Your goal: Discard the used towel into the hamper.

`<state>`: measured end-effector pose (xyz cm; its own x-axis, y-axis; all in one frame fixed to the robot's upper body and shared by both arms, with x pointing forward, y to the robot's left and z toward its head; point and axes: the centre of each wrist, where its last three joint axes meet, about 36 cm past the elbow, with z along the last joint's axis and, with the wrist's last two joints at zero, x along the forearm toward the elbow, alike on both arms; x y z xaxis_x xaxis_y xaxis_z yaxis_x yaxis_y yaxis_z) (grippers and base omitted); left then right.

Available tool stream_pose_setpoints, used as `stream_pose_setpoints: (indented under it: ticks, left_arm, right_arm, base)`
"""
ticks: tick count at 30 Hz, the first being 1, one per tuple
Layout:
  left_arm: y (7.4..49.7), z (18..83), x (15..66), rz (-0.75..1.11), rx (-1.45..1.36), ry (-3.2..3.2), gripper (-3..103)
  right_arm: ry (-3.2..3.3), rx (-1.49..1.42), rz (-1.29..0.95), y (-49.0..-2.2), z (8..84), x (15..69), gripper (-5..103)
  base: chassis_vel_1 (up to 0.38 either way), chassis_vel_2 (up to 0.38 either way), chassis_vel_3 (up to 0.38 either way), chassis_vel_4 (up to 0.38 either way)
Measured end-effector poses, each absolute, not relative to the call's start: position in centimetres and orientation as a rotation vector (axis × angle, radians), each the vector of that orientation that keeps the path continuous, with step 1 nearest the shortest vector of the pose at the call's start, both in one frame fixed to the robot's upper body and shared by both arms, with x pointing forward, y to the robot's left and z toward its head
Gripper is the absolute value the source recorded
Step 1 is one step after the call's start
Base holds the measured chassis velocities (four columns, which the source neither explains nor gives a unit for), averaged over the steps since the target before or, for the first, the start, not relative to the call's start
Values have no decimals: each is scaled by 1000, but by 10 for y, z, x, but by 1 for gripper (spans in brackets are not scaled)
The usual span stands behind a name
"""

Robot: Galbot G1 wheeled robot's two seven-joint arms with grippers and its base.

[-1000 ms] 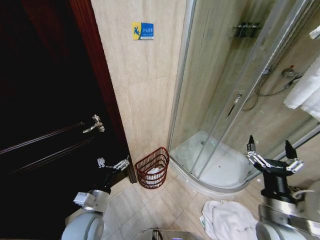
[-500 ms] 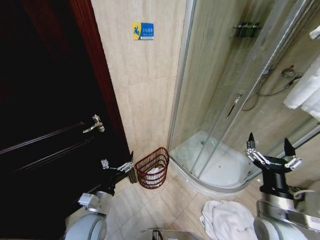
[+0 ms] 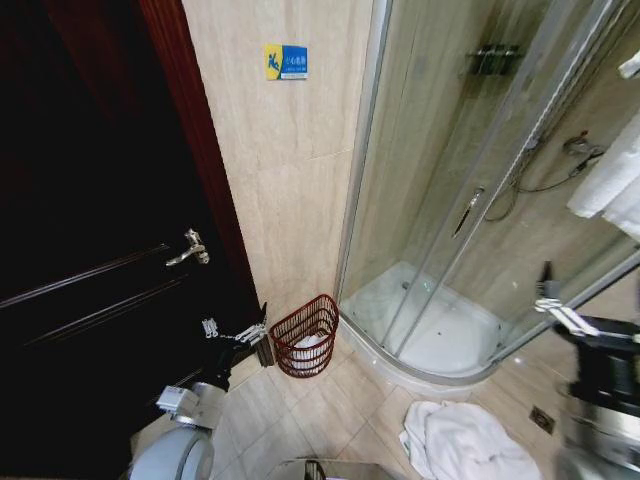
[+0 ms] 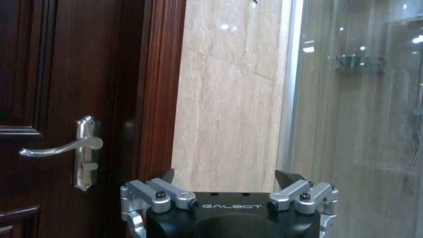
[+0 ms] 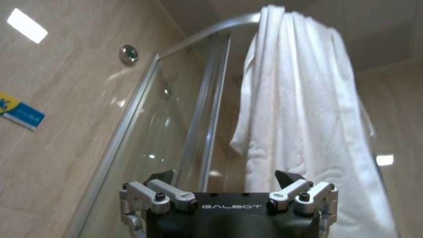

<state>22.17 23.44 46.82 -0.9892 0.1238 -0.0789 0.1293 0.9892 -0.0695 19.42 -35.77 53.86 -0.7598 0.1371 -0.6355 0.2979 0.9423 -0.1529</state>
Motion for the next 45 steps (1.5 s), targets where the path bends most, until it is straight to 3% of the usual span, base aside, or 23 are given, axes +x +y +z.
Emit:
stream_pose_setpoints:
  ticks: [12, 45]
  left_arm:
    - [234, 468, 222, -116, 194, 3059, 99]
    - [235, 468, 222, -116, 194, 3060, 99]
  right_arm:
    - [2366, 389, -361, -379, 565, 172, 100]
    - [2362, 432, -315, -375, 561, 170, 100]
  base:
    - [0, 0, 0, 0]
    - [-15, -16, 15, 14]
